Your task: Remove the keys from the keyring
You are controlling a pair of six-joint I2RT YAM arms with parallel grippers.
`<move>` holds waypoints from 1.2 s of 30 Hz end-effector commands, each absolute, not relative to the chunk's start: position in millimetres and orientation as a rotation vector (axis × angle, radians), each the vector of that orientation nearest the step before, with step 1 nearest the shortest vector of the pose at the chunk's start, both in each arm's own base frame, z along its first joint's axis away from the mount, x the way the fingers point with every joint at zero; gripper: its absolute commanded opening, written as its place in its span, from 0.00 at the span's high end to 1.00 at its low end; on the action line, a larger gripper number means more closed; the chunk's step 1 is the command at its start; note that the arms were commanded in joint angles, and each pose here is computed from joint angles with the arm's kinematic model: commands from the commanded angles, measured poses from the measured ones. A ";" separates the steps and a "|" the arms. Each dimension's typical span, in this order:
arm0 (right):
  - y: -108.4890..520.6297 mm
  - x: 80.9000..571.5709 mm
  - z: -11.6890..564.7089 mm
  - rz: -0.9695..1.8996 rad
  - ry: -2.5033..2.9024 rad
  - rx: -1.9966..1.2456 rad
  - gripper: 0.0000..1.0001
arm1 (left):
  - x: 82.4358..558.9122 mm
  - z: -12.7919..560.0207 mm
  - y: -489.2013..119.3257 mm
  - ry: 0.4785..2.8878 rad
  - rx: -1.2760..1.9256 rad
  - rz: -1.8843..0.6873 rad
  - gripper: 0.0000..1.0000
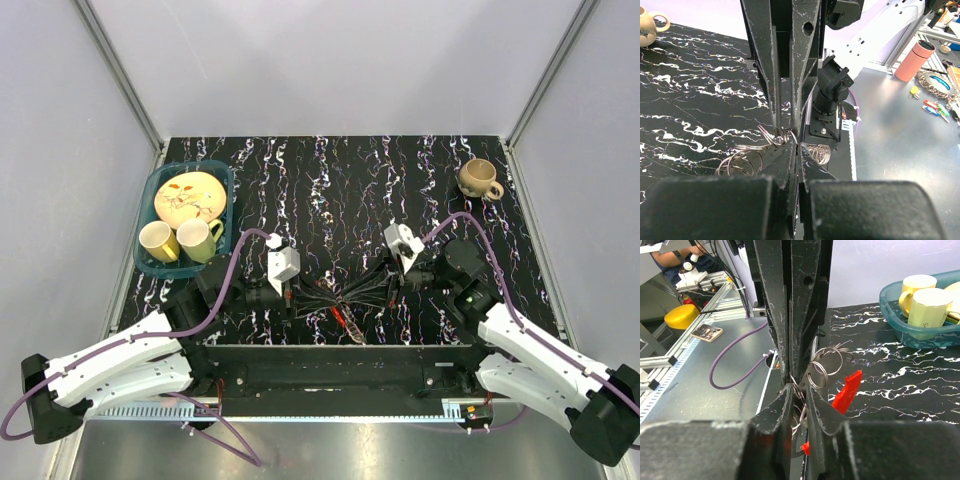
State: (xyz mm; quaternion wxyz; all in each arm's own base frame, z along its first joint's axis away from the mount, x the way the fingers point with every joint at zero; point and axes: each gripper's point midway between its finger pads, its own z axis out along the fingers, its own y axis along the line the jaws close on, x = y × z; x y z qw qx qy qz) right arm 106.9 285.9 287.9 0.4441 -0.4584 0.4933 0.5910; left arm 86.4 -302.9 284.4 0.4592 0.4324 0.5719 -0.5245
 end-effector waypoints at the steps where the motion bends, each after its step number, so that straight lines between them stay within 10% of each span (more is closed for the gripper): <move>1: 288.1 104.5 300.5 1.476 1.157 -1.134 0.84 | 81.8 330.6 -302.4 1.236 1.040 -1.316 1.00; 20: 291.5 96.2 285.0 1.548 1.224 -1.142 0.79 | 89.0 336.4 -297.3 1.205 0.968 -1.287 1.00; 32: 291.5 100.2 301.6 1.503 1.206 -1.110 1.00 | 92.6 327.1 -296.9 1.266 0.959 -1.274 1.00; 36: 288.5 111.4 297.5 1.409 1.379 -1.112 1.00 | 106.6 318.0 -289.6 1.367 0.953 -1.159 0.80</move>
